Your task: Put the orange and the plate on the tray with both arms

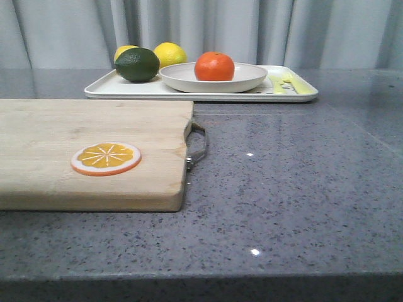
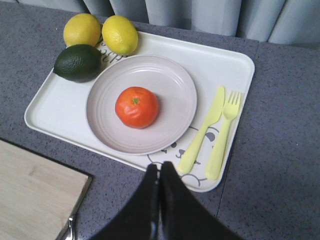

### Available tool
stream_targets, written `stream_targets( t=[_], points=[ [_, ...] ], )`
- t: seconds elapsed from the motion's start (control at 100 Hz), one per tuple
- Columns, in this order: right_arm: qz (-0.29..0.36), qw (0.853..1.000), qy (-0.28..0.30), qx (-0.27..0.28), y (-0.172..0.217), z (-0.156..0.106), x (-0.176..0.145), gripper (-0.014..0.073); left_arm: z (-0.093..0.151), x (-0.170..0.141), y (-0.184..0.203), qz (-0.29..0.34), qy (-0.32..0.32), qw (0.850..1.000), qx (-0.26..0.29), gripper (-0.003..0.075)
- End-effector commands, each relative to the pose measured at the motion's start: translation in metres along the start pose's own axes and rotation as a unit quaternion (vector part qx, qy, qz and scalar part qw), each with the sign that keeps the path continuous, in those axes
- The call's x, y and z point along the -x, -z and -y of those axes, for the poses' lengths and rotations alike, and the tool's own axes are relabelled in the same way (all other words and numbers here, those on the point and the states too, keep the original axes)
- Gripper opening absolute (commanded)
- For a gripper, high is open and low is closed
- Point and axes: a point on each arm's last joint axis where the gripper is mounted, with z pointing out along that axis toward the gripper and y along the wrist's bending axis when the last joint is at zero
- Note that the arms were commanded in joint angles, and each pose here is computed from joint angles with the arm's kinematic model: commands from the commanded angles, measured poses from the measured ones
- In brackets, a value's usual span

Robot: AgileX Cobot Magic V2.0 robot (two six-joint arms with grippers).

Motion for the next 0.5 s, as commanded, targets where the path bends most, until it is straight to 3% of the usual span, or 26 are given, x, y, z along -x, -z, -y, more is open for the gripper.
stream_targets(
  t=[0.0,0.49],
  points=[
    [0.076,0.997,0.025,0.000,0.046,-0.013,0.001,-0.0067,0.002,0.016,0.003,0.051,0.002,0.999,-0.002,-0.0020],
    [0.128,0.991,0.026,-0.029,0.088,-0.018,-0.106,-0.0067,0.002,0.016,0.003,0.051,0.002,0.999,-0.002,-0.0020]
  ],
)
